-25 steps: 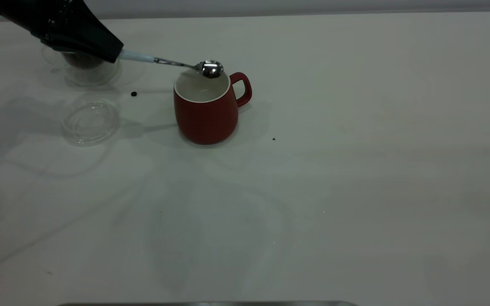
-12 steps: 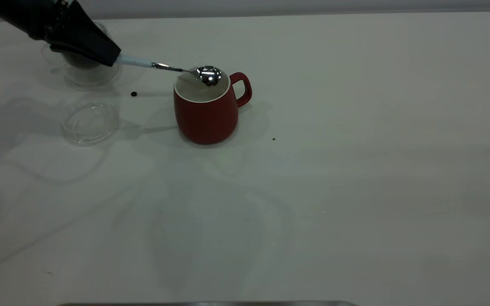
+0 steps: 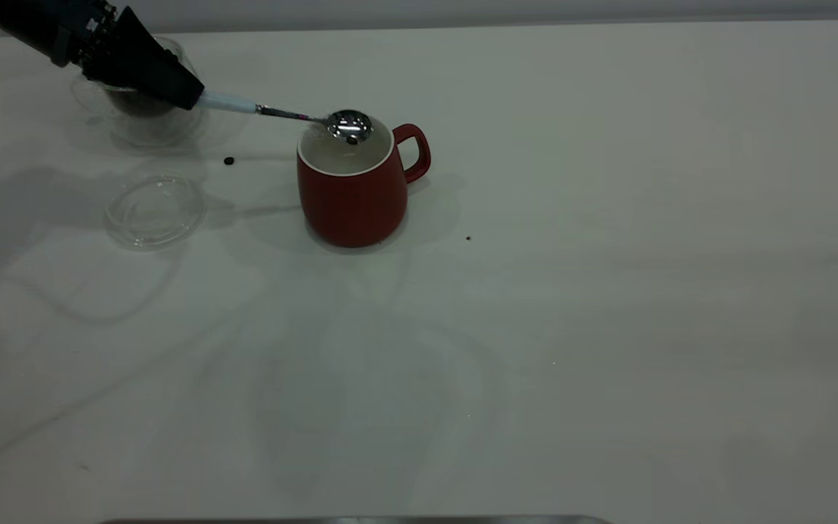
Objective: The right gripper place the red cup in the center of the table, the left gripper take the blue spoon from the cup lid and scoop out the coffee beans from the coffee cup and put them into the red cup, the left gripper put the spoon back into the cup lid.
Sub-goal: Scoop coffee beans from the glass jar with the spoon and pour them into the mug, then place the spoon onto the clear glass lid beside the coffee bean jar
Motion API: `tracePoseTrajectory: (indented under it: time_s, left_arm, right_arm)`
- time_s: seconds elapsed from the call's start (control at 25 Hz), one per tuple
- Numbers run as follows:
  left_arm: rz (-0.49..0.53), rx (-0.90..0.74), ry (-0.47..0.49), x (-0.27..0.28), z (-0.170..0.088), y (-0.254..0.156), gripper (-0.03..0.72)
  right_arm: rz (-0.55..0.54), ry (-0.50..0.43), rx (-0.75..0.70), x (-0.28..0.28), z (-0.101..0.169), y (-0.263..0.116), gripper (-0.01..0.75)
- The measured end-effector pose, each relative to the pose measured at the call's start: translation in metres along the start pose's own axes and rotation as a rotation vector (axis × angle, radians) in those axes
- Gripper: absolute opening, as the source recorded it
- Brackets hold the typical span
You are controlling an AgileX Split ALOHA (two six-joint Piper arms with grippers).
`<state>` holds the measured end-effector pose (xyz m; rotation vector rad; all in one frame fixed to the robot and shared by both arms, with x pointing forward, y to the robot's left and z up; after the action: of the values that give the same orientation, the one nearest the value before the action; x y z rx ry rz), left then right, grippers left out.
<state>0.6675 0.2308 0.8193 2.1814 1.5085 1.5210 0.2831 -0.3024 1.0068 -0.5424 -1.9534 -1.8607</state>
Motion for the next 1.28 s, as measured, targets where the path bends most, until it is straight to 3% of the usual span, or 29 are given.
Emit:
tracePoseTrajectory:
  time_s: [0.24,0.44,0.56,0.88,1.28]
  left_arm:
    - [-0.044,-0.094,0.054,0.016,-0.005,0.019,0.123]
    - [-0.062,-0.096,-0.013,0.02,-0.019,0.024,0.123]
    - [-0.056,-0.062,-0.06,0.02,-0.026,0.023,0.123]
    - [-0.052,0.029,-0.067,0.02,-0.027,0.023,0.123]
    - [-0.107,0.154,0.006,0.062,-0.05,0.057,0.123]
  right_arm:
    - [0.0,0.0,0.0,0.0,0.0,0.0,0.574]
    - [0.0,0.0,0.0,0.0,0.0,0.0,0.574]
    - [0.0,0.0,0.0,0.0,0.0,0.0,0.574]
    - [0.0,0.0,0.0,0.0,0.0,0.0,0.574]
    - [0.0,0.0,0.0,0.0,0.0,0.0,0.574]
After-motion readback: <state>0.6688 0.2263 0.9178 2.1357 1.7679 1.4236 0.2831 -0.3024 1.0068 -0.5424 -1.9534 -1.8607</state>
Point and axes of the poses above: a point on each arm's last joint axis where the gripper is mounted, x pointing back along that axis away from the gripper, z along the wrist's bending axis when the last joint is at zero, y = z × x, the point moved 6 cm from there along -x, pointing out along that axis toward the gripper, and after that the axes turned 1 degree about x, right-handed, at the moved point
